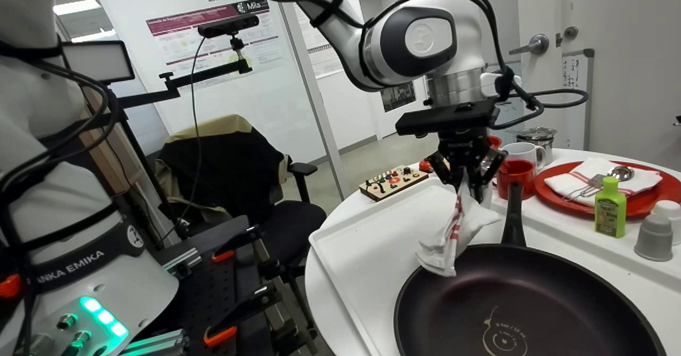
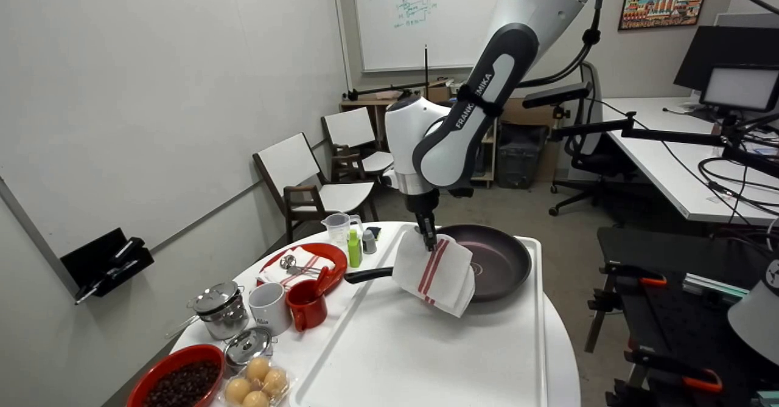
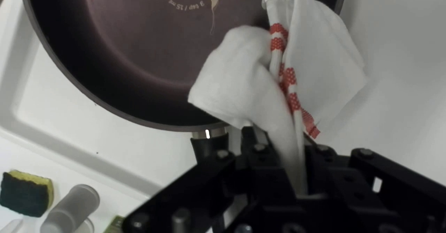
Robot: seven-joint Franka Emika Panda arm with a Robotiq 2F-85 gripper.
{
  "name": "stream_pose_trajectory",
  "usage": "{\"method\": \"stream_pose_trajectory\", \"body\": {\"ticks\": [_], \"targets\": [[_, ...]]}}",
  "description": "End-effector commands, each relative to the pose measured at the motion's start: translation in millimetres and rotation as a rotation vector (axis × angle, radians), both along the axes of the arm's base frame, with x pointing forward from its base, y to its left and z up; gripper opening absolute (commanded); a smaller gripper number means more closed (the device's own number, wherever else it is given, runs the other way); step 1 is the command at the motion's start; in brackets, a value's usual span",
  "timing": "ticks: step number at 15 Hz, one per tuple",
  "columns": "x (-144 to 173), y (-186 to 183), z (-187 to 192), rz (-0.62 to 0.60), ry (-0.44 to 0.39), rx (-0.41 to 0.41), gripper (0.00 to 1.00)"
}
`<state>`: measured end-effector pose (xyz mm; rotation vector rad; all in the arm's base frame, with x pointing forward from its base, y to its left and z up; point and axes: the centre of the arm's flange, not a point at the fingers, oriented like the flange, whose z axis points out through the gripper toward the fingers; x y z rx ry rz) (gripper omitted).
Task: Use the tea towel to wipe the inside of the pan
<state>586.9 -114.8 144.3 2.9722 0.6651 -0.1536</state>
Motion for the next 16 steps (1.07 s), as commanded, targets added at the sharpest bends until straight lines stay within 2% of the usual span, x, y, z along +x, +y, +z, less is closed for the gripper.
{"method": "stream_pose_trajectory", "body": {"ticks": [1, 9, 16], "targets": [[-8.8, -23.3, 4.8, -0.083, 0.011, 0.028, 0.07], [-0.4, -46.1, -41.8, -0.189, 0.104, 0.037, 0.07], [-19.2, -104.2, -58.0, -0.403, 0.082, 0.028, 0.07]]}}
